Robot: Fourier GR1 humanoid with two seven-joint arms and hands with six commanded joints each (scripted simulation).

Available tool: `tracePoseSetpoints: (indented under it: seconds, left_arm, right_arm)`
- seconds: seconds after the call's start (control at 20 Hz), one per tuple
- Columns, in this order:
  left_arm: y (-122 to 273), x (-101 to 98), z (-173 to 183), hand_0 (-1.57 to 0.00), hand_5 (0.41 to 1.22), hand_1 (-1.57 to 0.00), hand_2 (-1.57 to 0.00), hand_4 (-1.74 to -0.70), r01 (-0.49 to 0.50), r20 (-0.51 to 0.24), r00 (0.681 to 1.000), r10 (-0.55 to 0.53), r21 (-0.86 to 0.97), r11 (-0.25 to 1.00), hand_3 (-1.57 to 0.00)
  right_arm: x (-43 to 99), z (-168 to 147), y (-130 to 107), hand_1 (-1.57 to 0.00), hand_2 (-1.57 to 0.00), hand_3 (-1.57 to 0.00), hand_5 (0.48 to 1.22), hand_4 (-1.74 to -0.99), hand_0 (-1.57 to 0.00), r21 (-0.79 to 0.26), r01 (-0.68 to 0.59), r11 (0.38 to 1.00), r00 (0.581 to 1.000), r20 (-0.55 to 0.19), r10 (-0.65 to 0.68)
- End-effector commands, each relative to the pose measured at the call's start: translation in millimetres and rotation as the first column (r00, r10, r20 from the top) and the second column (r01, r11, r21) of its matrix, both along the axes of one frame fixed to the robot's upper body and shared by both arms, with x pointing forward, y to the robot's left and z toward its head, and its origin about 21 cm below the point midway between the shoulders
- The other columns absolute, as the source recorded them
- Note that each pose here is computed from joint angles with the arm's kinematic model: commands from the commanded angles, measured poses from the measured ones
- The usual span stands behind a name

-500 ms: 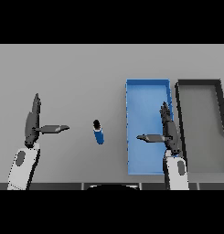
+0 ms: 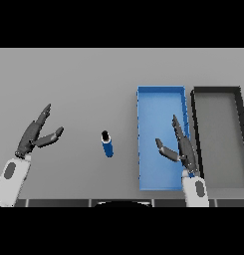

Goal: Pick up the blue pipe and place it into the blue bin.

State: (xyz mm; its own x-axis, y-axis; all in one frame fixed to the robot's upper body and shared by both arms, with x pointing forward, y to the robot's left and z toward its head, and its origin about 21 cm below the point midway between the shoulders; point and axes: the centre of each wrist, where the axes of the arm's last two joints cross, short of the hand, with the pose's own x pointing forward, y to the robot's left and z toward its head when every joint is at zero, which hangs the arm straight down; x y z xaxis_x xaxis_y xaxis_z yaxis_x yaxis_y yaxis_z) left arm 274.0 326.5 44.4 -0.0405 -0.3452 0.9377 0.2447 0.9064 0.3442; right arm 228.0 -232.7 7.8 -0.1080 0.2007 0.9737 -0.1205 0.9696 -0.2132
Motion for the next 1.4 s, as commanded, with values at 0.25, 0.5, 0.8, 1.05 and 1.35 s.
tracePoseSetpoints:
  seconds: [0.25,0.5,0.8,1.05,1.35]
  left_arm:
    - [2.8,-5.6,5.4,0.0,0.605,0.0,0.0,-1.09,0.112,-0.004,0.994,-0.112,-0.005,0.994,0.0]
    - [-22.6,-26.0,-0.7,0.0,0.534,0.0,0.0,-1.11,0.319,-0.054,0.946,-0.32,-0.025,0.947,0.0]
    - [-66.0,-39.6,-12.2,0.0,0.475,0.0,0.0,-1.18,0.432,-0.089,0.897,-0.432,-0.023,0.901,0.0]
    - [-96.6,-35.7,-30.7,0.0,0.465,0.0,0.0,-1.19,0.446,-0.085,0.891,-0.446,-0.029,0.895,0.0]
    - [-129.9,-16.3,-51.1,0.0,0.469,0.0,0.0,-1.19,0.454,-0.133,0.877,-0.461,-0.084,0.887,0.0]
  right_arm:
    - [0.9,3.5,3.0,0.0,0.0,0.0,0.597,-1.185,0.0,-0.072,0.024,0.997,0.999,-0.026,-0.026]
    - [0.1,4.5,3.9,0.0,0.0,0.0,0.609,-1.201,0.0,-0.075,-0.013,0.997,1.0,0.001,0.013]
    - [-1.0,4.0,7.2,0.0,0.0,0.0,0.615,-1.217,0.0,-0.064,-0.014,0.998,1.0,-0.012,0.013]
    - [-3.7,6.5,8.0,0.0,0.0,0.0,0.622,-1.23,0.0,-0.069,-0.008,0.998,1.0,-0.012,0.007]
    - [-10.6,6.7,6.6,0.0,0.0,0.0,0.61,-1.212,0.0,-0.069,-0.001,0.998,1.0,-0.008,0.0]
